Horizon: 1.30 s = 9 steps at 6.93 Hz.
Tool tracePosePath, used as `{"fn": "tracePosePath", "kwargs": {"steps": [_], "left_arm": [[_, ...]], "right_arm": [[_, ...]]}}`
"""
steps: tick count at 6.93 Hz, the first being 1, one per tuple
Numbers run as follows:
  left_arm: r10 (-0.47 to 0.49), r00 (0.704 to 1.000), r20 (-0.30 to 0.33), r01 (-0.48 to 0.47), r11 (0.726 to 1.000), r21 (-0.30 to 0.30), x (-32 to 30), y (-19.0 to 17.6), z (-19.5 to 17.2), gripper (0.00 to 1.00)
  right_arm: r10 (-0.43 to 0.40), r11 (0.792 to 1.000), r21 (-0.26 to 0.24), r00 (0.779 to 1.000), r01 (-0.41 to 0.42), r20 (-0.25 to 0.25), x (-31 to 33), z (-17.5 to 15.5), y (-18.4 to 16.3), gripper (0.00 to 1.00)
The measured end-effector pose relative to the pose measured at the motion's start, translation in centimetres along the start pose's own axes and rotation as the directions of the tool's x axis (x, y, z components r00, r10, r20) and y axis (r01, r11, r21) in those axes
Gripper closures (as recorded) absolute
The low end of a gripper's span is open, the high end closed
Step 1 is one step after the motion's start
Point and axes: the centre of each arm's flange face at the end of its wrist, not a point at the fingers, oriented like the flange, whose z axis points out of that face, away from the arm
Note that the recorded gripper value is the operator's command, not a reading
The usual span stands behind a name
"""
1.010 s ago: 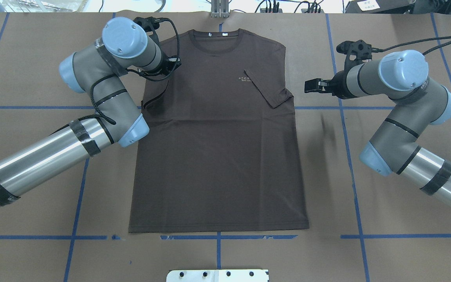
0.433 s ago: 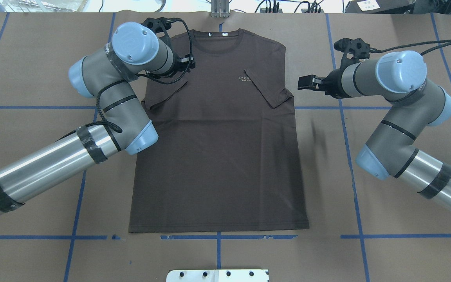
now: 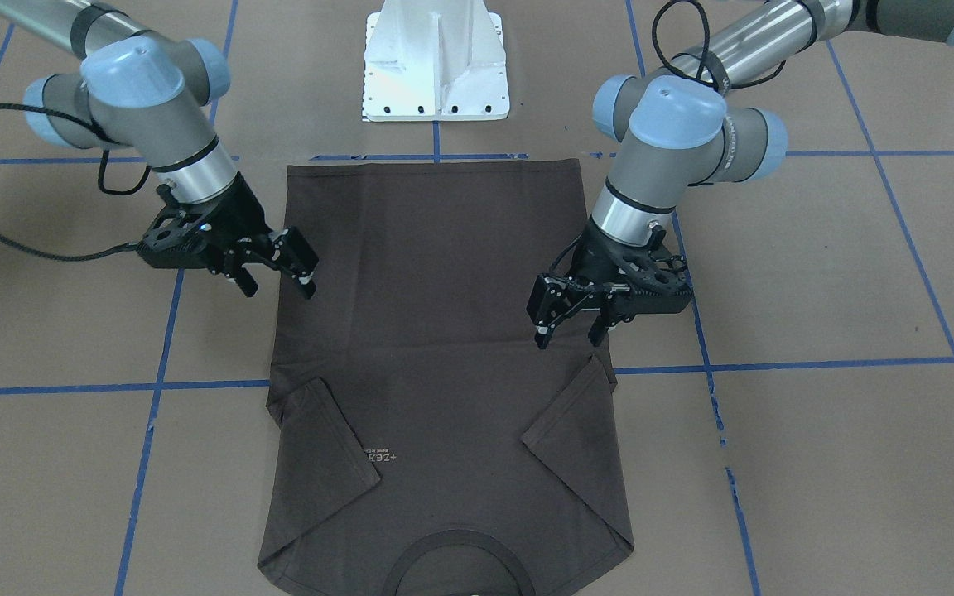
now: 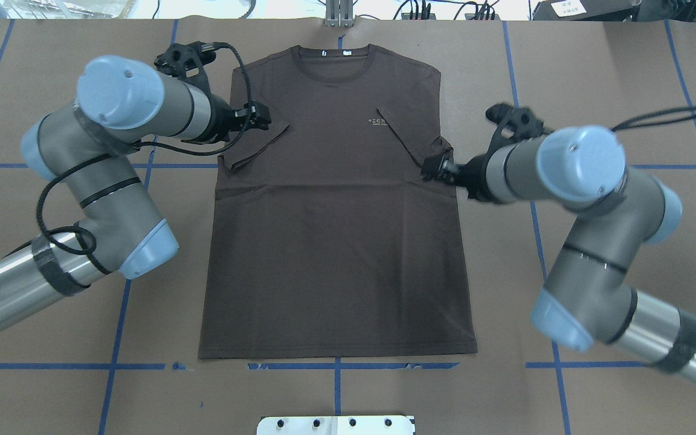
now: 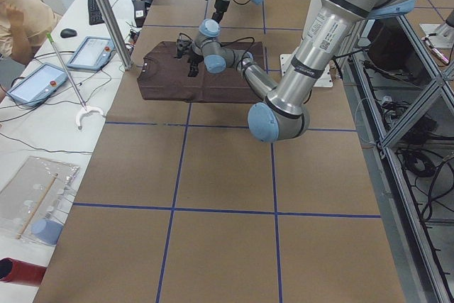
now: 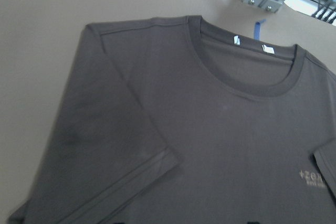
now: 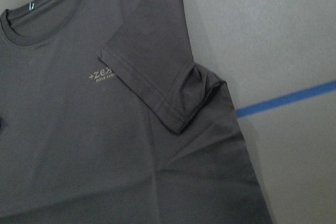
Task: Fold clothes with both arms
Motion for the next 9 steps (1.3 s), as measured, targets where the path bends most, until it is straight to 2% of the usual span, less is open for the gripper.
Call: {"fn": "tracePosePath", "kwargs": {"steps": [1,3,4,5,7,9], "left_arm": [[-0.005,1.000,0.008,0.005,1.000,-0.010,-1.4,0.3,-0.3,0.22],[-0.001,1.000,0.003,0.001,1.000,-0.030,-2.5,0.8,-0.5,0.21],[0.002,1.000,-0.011,-0.003,1.000,-0.031,-2.4,0.9,-0.6,0.21],[0.004,1.000,-0.021,-0.004,1.000,-0.031,-2.5,1.0,-0.6,0.21],[0.002,1.000,-0.025,-0.003,1.000,-0.031,-2.5,1.1,-0.4,0.20],[0.000,1.000,-0.030,-0.001,1.000,-0.032,-2.4,1.1,-0.4,0.20]], "right_arm": [[0.034,0.999,-0.004,0.999,-0.034,-0.027,-0.6,-0.5,5.9,0.02],[0.124,0.992,0.009,0.991,-0.123,-0.055,-1.0,-1.0,17.4,0.11],[0.177,0.984,0.035,0.978,-0.174,-0.109,-0.3,-0.9,21.0,0.14],[0.213,0.977,0.064,0.965,-0.205,-0.156,1.0,-0.6,22.3,0.00],[0.247,0.967,0.114,0.941,-0.226,-0.229,5.9,-1.1,21.8,0.00],[0.258,0.965,0.114,0.931,-0.236,-0.259,7.5,-1.2,21.8,0.01]]}}
